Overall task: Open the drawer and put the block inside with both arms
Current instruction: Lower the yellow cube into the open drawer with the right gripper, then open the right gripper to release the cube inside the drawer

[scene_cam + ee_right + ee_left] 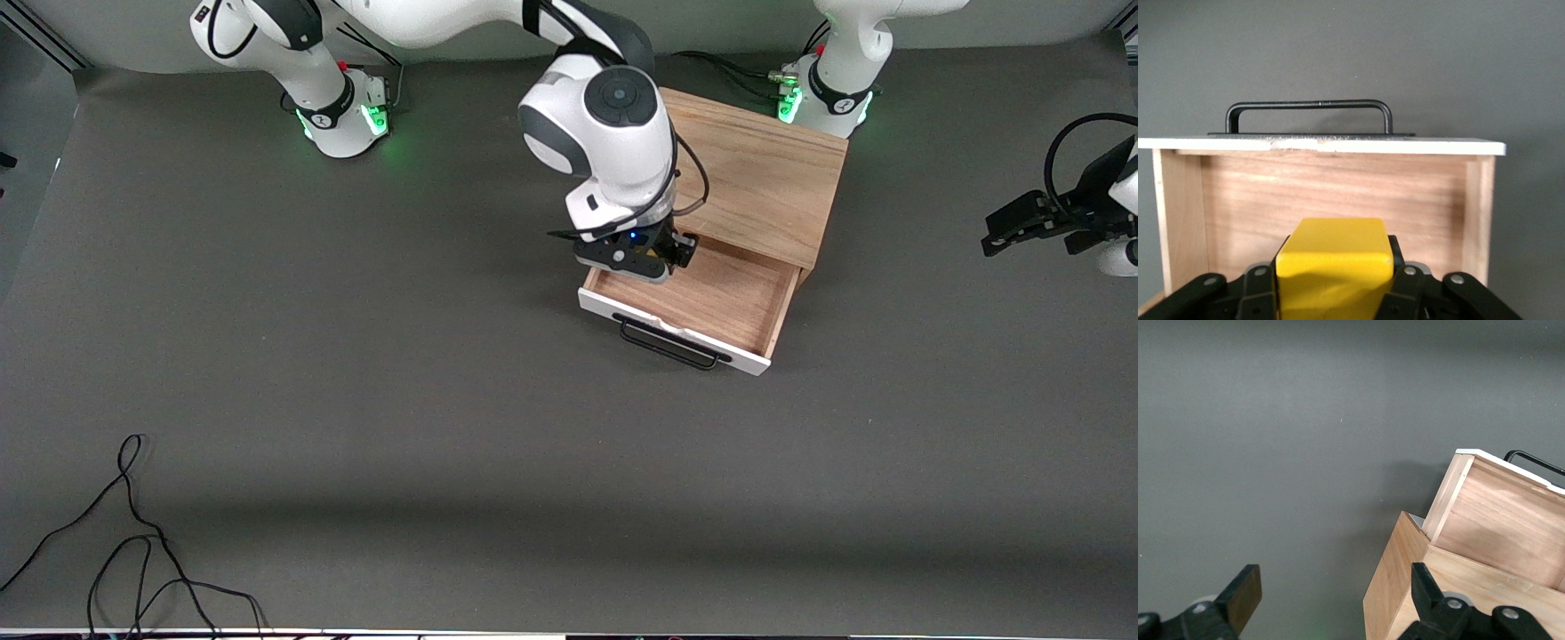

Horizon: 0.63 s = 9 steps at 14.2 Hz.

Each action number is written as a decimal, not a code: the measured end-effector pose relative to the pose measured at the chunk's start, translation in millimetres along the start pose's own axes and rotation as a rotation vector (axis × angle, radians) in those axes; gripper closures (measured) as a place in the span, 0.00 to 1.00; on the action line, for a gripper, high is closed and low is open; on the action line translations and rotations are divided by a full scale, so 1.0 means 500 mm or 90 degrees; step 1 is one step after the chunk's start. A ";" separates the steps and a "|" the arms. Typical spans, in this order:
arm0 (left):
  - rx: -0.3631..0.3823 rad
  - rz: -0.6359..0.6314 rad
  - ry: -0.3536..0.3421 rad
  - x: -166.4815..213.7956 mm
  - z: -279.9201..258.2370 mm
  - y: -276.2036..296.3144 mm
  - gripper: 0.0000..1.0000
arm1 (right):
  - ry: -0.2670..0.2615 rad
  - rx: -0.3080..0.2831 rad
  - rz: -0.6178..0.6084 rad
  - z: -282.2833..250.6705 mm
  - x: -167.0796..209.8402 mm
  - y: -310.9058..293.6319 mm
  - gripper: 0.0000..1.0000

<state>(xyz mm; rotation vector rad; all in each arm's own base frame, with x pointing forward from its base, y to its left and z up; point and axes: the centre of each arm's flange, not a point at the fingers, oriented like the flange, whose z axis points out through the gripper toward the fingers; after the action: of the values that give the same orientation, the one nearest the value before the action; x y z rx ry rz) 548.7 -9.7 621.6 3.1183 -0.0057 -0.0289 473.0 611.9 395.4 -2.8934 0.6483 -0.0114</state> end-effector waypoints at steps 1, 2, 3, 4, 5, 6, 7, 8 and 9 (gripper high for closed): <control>0.002 0.011 0.004 0.002 0.002 0.003 0.00 | 0.001 0.008 0.005 0.021 -0.002 -0.005 0.45; 0.004 0.019 0.008 0.004 0.007 0.006 0.00 | 0.002 0.011 0.009 0.042 -0.010 -0.009 0.45; 0.004 0.024 0.009 0.006 0.014 0.011 0.00 | 0.001 0.009 0.011 0.062 -0.018 -0.010 0.45; 0.005 0.028 0.009 0.008 0.021 0.015 0.00 | 0.000 0.006 0.010 0.078 -0.024 -0.011 0.45; 0.005 0.031 0.008 0.009 0.025 0.019 0.00 | 0.000 0.000 0.010 0.093 -0.028 -0.009 0.45; 0.005 0.033 0.007 0.009 0.027 0.022 0.00 | -0.001 -0.005 0.008 0.105 -0.031 -0.008 0.45; 0.005 0.034 0.007 0.009 0.027 0.023 0.00 | -0.002 -0.009 0.007 0.116 -0.036 -0.007 0.45; 0.005 0.034 0.007 0.009 0.027 0.022 0.00 | -0.002 -0.013 0.007 0.125 -0.040 -0.007 0.45; 0.005 0.034 0.007 0.009 0.027 0.022 0.00 | -0.003 -0.016 0.008 0.133 -0.044 -0.006 0.45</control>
<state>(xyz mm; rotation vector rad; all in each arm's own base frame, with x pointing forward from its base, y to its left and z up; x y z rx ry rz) 553.0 -21.0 608.0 3.1250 -0.0895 -0.0101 457.6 635.1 331.2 -2.9124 0.6711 0.0049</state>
